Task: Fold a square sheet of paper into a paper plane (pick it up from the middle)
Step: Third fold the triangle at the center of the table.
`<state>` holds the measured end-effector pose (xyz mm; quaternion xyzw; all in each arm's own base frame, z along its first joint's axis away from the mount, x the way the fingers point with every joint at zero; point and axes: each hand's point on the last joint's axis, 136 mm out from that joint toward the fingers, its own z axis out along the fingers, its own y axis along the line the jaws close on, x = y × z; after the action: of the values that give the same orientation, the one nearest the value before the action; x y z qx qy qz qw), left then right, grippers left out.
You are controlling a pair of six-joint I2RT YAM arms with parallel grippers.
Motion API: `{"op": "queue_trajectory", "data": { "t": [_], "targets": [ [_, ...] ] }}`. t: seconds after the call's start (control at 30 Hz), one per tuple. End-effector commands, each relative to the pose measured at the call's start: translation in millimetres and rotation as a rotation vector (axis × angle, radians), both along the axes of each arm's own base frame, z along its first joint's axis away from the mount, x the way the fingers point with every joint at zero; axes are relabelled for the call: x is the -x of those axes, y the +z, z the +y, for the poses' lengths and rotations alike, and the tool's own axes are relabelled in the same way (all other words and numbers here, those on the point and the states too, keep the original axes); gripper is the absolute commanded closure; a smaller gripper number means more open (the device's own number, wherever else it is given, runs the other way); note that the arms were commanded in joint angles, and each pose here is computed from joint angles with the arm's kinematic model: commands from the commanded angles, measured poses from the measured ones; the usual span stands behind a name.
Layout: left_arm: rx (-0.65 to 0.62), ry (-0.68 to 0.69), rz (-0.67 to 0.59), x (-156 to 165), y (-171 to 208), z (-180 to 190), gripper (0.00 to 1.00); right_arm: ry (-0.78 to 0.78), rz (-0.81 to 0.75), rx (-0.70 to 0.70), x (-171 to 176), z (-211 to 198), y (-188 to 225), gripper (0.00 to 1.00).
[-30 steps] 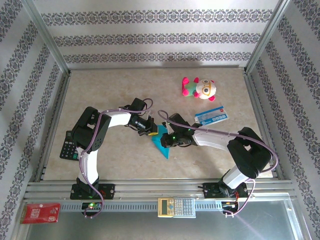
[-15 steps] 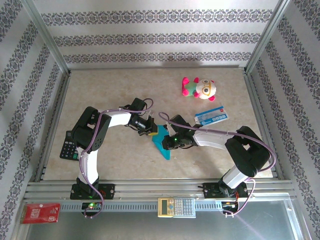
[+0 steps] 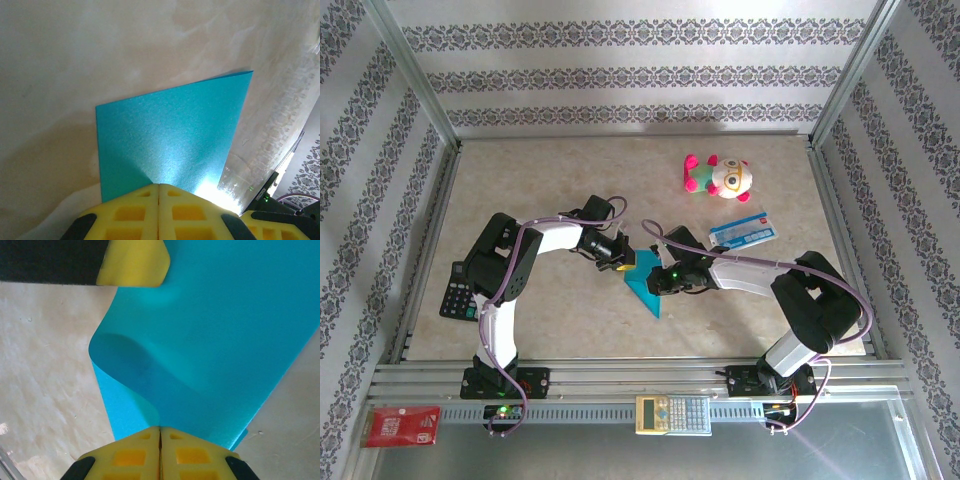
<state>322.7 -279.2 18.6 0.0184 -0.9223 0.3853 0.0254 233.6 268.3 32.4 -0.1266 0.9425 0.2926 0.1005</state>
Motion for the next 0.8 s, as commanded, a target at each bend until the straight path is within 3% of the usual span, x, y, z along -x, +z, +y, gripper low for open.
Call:
{"op": "queue_trajectory", "data": {
  "t": [0.0, 0.77],
  "targets": [
    [-0.107, -0.004, 0.060, 13.1, -28.6, 12.7, 0.91, 0.021, 0.002, 0.004, -1.8, -0.6, -3.2, 0.91],
    [-0.102, -0.008, 0.063, 14.8, -29.6, 11.6, 0.92, 0.036, 0.024, 0.044, -6.2, -3.6, -14.2, 0.92]
  ]
}}
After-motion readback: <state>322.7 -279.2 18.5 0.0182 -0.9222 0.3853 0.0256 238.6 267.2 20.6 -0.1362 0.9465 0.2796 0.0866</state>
